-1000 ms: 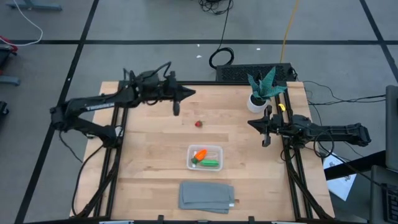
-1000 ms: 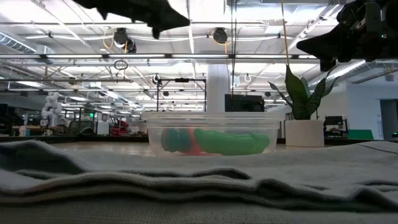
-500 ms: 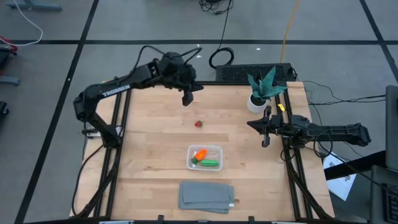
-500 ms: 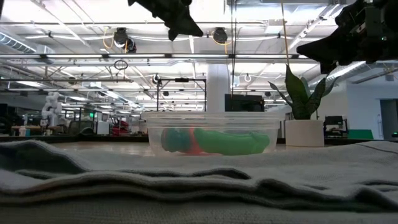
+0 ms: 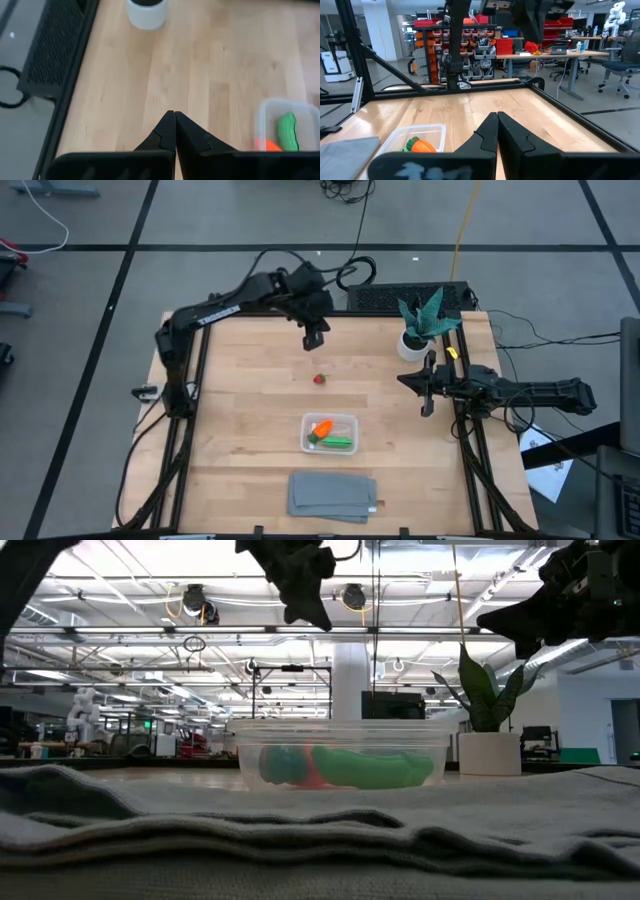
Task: Pick and placing Produce into tupperware
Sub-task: Put the strawberry into the transparent bin
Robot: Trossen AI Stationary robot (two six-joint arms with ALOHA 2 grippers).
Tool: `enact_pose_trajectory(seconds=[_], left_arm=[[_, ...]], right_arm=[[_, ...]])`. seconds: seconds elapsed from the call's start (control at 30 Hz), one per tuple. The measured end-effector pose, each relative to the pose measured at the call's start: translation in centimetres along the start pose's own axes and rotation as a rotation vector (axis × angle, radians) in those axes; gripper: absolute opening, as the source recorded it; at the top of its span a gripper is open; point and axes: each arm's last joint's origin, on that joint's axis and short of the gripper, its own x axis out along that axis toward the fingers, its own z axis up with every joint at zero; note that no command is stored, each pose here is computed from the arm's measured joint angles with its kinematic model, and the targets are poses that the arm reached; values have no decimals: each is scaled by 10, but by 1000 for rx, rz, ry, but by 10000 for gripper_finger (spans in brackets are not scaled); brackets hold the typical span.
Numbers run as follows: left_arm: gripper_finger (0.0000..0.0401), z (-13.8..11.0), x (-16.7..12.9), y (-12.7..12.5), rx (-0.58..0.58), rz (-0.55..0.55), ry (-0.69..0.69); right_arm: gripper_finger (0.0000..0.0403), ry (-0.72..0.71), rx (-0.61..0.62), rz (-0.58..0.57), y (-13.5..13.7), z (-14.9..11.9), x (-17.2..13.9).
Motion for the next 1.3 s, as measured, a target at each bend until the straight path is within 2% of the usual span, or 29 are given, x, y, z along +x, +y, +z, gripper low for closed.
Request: enact_pose_trajectory(seconds=[0.33, 0.67, 1.0, 1.13, 1.3], left_arm=[[1, 0, 17, 2, 53, 27, 256], [1, -2, 45, -18, 161, -10, 339], [4, -1, 50, -31, 220, 62, 373], [37, 0, 50, -30, 177, 73, 363], [126, 0, 50, -30, 163, 76, 363]], right_arm=[[0, 27, -3, -1, 0, -3, 2], [0, 32, -3, -1, 0, -3, 2], [0, 33, -3, -1, 0, -3, 3], [0, 33, 5, -2, 0, -3, 3], [0, 33, 5, -1, 0, -3, 3]])
